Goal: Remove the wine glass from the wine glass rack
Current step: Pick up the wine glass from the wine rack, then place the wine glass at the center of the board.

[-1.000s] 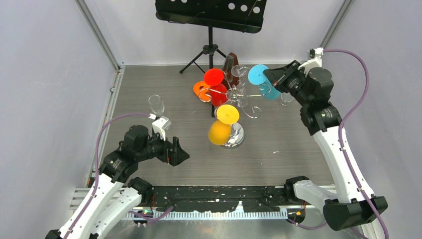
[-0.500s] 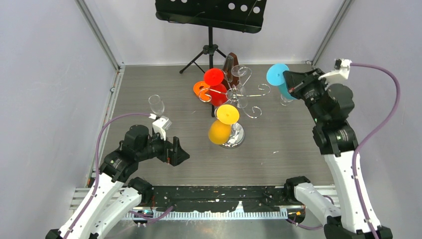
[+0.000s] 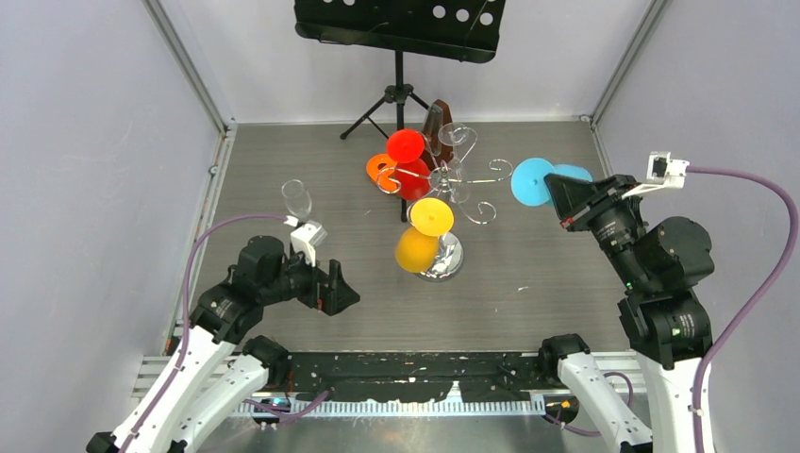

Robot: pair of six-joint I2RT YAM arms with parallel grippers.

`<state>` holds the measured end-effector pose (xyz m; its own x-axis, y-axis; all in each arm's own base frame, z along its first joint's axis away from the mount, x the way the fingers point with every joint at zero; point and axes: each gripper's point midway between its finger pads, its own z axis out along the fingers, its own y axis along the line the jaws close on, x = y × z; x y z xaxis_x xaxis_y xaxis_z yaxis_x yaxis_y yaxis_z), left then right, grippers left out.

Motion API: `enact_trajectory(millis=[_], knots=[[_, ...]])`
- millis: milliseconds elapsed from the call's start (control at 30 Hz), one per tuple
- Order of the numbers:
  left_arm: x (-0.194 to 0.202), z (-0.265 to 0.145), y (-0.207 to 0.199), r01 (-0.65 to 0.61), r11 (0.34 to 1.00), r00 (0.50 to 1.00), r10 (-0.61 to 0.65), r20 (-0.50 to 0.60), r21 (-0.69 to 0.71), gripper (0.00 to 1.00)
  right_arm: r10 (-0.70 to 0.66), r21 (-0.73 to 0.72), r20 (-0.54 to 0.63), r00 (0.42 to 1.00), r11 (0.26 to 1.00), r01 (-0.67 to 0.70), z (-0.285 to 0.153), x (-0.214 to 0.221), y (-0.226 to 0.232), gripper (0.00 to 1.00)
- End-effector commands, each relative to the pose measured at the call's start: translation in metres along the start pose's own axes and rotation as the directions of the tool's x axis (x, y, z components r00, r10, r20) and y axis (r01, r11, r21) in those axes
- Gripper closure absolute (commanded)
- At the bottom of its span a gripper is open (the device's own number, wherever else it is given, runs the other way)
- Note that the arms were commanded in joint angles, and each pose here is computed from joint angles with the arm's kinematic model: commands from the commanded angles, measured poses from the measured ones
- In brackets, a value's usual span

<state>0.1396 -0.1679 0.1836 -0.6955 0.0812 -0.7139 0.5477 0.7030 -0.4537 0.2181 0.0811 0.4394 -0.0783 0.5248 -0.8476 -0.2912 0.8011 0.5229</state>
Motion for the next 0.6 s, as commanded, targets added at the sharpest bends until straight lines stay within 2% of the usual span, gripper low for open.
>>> enact_trajectory(millis=[0, 300, 567], knots=[[-0.013, -0.012, -0.015, -0.027, 0.999, 0.999, 0.026, 0.03, 0.041, 0.0, -0.099, -0.163, -0.058, 0.993, 0.983, 0.088, -0.014, 0.004, 0.03, 0.94], [-0.042, -0.05, -0.038, -0.043, 0.998, 0.991, 0.037, 0.13, 0.048, 0.0, -0.24, -0.33, -0.012, 0.971, 0.917, 0.223, -0.039, -0.015, 0.069, 0.94], [-0.068, -0.082, -0.068, -0.048, 0.993, 0.979, 0.025, 0.204, 0.107, 0.0, -0.307, -0.468, -0.006, 0.952, 0.842, 0.268, -0.04, -0.017, 0.097, 0.94]])
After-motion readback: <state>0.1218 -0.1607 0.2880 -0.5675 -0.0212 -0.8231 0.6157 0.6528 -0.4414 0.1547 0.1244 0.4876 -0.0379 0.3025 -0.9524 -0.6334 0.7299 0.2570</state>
